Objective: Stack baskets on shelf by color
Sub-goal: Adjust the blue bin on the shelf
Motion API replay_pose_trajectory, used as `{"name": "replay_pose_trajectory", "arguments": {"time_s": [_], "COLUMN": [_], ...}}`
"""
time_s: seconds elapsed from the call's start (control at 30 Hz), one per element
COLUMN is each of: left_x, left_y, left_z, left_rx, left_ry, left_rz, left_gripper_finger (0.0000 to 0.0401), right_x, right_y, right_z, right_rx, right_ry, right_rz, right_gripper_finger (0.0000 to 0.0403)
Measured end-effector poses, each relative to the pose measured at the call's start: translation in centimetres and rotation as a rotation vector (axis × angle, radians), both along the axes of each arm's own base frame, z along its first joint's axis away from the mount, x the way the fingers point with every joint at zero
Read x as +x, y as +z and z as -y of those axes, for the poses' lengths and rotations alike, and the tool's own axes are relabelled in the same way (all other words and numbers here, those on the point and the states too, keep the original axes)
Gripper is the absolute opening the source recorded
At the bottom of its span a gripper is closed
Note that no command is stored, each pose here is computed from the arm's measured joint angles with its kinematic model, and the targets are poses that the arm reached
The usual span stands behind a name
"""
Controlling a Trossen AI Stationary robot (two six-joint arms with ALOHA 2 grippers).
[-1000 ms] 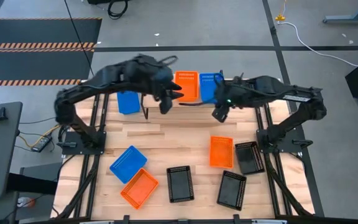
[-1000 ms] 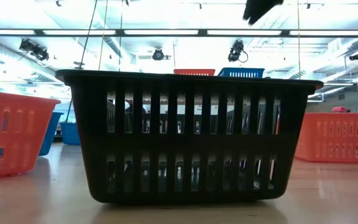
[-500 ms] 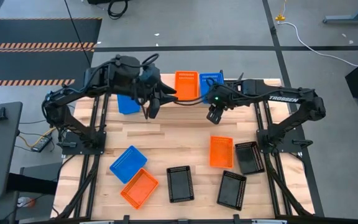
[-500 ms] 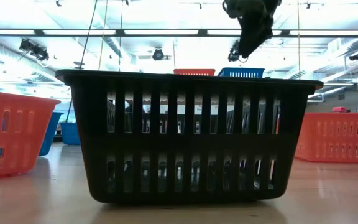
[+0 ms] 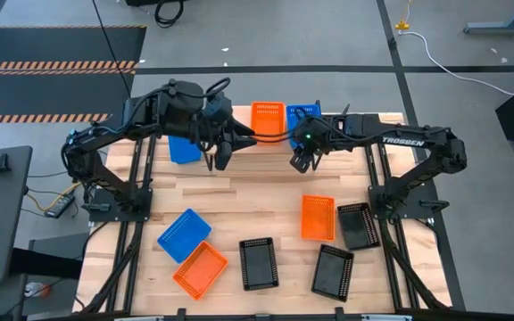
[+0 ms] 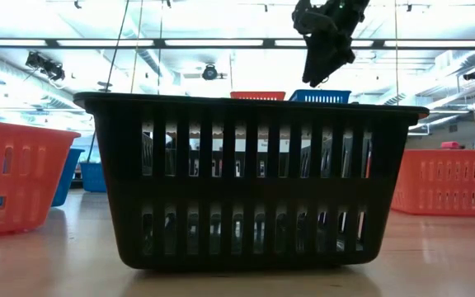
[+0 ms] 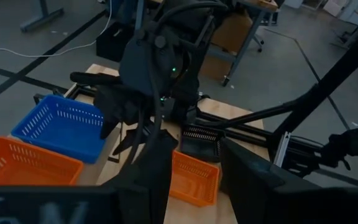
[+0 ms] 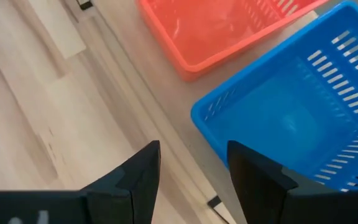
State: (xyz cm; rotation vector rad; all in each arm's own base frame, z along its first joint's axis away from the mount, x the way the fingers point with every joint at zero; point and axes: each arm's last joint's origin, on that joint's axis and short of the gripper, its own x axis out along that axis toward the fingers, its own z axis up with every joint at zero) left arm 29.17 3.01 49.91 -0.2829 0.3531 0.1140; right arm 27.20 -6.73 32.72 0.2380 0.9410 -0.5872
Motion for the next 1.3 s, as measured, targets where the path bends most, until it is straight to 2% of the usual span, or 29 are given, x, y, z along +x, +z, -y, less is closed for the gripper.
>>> {"name": "replay_pose_trajectory", "arguments": {"time_s": [0.87,1.07,1.3], "left_x": [0.0,0.0,0.0], "left_y": [0.0,0.0,-0.2], "left_z": [0.0,0.4,0.5], "left_rx": [-0.024,-0.026,-0.028], "left_ry": [0.009,-0.006,-0.011], "left_rz": [0.003,-0.002,-0.022], "left_gripper_finger": [0.0142,0.0142,0.0142], "right_x": [-0.7,-0.6,-0.6], "right_y": [0.0,0.2,0.8], "right_z": [2.3,1.1,0.1], "right_rx": [-0.023,0.081,-0.037], "right_ry": [-0.087,-0.006,0.047], "right_rz": [-0.011,0.004,-0.066], "right_gripper_finger": [0.0193,0.019,0.0175]}}
